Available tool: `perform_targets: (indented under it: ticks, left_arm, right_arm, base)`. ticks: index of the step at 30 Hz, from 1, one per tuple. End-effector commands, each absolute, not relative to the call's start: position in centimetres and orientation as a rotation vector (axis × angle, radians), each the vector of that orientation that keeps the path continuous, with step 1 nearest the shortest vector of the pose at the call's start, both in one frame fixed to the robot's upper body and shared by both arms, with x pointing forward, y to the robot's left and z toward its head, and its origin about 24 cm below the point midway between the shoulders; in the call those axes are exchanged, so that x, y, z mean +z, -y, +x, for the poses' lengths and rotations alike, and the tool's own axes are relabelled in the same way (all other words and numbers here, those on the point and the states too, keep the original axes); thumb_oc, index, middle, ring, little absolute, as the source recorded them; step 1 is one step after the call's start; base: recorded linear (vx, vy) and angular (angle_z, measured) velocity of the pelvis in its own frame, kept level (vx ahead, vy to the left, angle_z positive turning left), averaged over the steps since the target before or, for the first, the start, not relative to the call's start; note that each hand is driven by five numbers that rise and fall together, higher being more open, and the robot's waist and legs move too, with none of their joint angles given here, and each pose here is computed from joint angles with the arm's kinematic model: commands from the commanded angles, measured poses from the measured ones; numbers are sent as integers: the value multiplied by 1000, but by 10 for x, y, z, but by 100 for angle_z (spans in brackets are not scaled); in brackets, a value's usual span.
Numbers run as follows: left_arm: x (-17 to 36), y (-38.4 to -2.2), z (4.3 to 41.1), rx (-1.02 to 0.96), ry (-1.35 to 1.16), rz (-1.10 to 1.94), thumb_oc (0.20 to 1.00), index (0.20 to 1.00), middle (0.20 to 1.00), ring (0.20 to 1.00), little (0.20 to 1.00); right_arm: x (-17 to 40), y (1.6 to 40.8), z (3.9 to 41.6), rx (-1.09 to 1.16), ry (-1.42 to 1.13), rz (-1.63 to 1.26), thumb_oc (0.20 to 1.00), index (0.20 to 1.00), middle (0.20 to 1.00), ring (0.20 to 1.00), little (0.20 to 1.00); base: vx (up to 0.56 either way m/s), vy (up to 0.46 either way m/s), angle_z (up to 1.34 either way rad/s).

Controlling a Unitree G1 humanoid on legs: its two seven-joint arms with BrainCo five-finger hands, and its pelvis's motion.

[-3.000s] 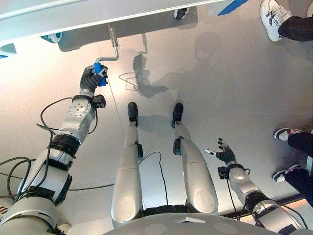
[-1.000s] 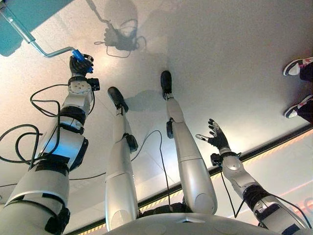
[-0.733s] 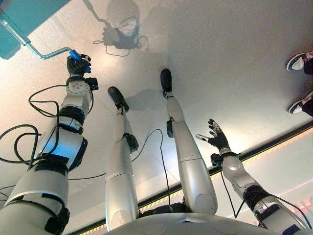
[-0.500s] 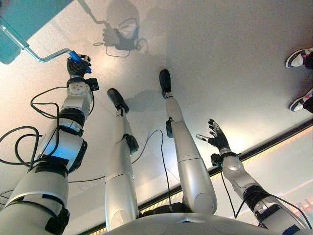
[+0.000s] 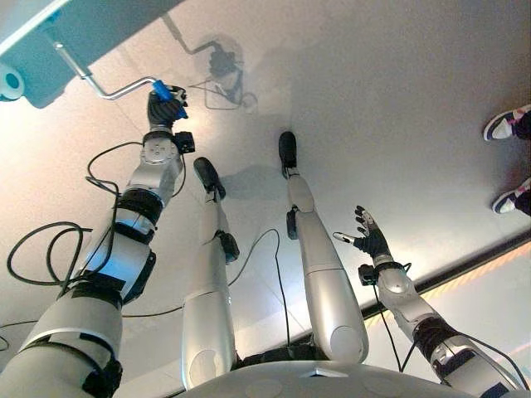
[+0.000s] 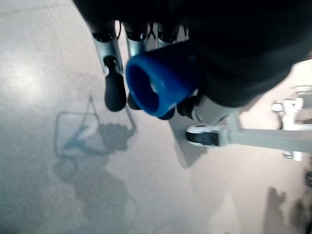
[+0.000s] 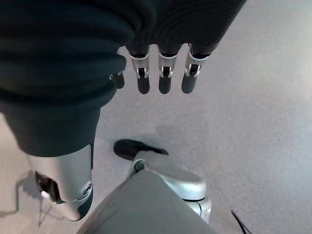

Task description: Raise the hospital bed

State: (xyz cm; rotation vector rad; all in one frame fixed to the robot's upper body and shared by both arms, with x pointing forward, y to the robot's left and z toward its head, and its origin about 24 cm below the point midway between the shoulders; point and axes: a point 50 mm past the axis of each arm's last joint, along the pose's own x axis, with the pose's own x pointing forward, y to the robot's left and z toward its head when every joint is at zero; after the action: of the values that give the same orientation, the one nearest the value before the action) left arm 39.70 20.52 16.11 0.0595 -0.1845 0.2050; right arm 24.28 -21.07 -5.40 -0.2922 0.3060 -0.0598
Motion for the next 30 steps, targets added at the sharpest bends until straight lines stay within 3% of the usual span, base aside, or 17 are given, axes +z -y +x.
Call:
perform_targets:
  ticks: [1, 30]
  left_arm:
    - [224, -156, 392, -16, 500, 26, 200, 200, 200, 200, 200]
    - [169, -246, 331, 136, 464, -103, 200, 200, 200, 200, 200]
  right_arm:
    - [-69, 239, 212, -118, -400, -353, 1000, 1000, 1000, 1000, 1000]
    - [-77, 254, 203, -180, -475, -373, 1000, 1000, 1000, 1000, 1000]
  base:
    - [6, 14, 13]
    - [-4, 15, 8]
